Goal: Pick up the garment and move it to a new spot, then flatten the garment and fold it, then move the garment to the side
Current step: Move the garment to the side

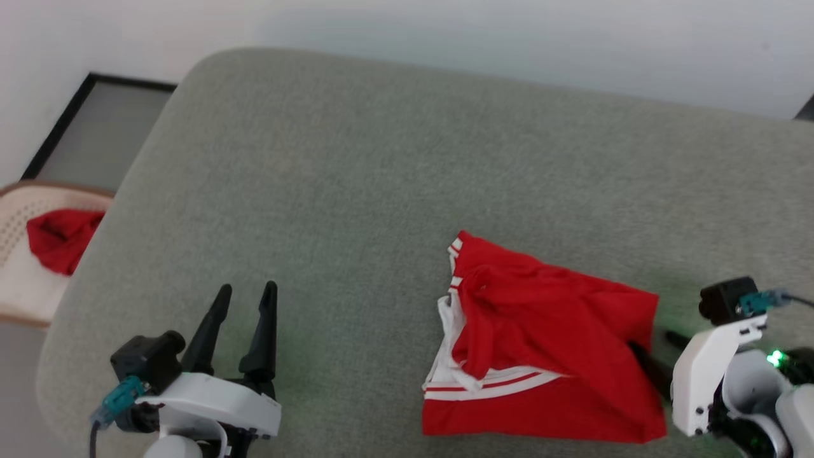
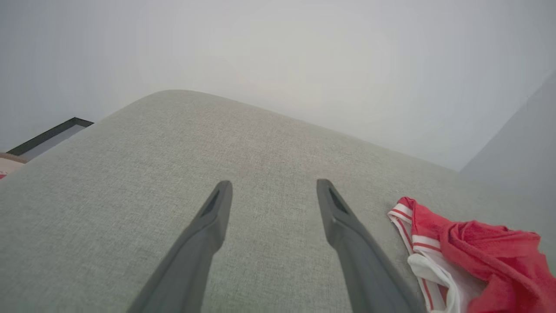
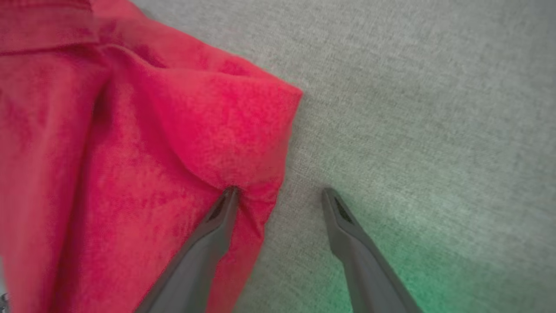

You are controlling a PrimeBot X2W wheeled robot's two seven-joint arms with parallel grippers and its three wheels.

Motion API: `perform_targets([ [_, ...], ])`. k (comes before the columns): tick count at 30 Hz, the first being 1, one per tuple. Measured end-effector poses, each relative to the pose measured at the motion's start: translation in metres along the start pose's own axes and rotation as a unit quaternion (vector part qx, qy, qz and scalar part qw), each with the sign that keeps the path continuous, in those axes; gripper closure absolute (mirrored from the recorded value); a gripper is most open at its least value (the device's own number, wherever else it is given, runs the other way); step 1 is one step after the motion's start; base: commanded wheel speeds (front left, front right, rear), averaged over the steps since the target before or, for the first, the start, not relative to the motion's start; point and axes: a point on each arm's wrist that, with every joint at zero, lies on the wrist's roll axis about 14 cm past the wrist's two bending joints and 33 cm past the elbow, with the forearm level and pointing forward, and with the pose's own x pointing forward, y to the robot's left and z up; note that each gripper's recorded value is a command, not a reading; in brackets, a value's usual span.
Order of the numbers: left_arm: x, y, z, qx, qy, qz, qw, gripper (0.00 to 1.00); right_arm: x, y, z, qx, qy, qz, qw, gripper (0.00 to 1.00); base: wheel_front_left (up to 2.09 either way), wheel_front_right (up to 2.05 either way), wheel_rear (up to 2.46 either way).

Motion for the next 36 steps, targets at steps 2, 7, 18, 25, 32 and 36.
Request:
perform_targets([
  [2, 0.001, 0.004, -0.005, 0.000, 0.007, 0.007, 1.000, 0.00, 0.009, 0.001, -0.001, 0.000, 0.014, 0.007, 1.000, 0.00, 0.00, 0.00, 0.00],
  [7, -0.003, 0.016, -0.014, 0.000, 0.018, 0.026, 1.000, 0.00, 0.023, 0.005, -0.002, 0.003, 0.034, 0.024, 0.999, 0.00, 0.00, 0.00, 0.00],
  [18, -0.004, 0.017, -0.013, -0.007, 0.016, 0.024, 1.000, 0.00, 0.014, 0.019, -0.003, 0.013, 0.080, 0.055, 0.995, 0.00, 0.00, 0.00, 0.00],
  [25, -0.003, 0.015, -0.012, -0.012, 0.013, 0.022, 1.000, 0.00, 0.005, 0.023, -0.015, 0.011, 0.121, 0.061, 0.991, 1.00, 0.00, 0.00, 0.00],
  [32, -0.002, 0.014, -0.011, -0.019, 0.009, 0.020, 1.000, 0.00, 0.005, 0.018, -0.016, 0.029, 0.113, 0.052, 0.992, 1.00, 0.00, 0.00, 0.00],
  [36, -0.002, 0.015, -0.009, -0.021, 0.006, 0.021, 1.000, 0.00, 0.002, 0.011, -0.009, 0.032, 0.097, 0.041, 0.994, 1.00, 0.00, 0.00, 0.00],
])
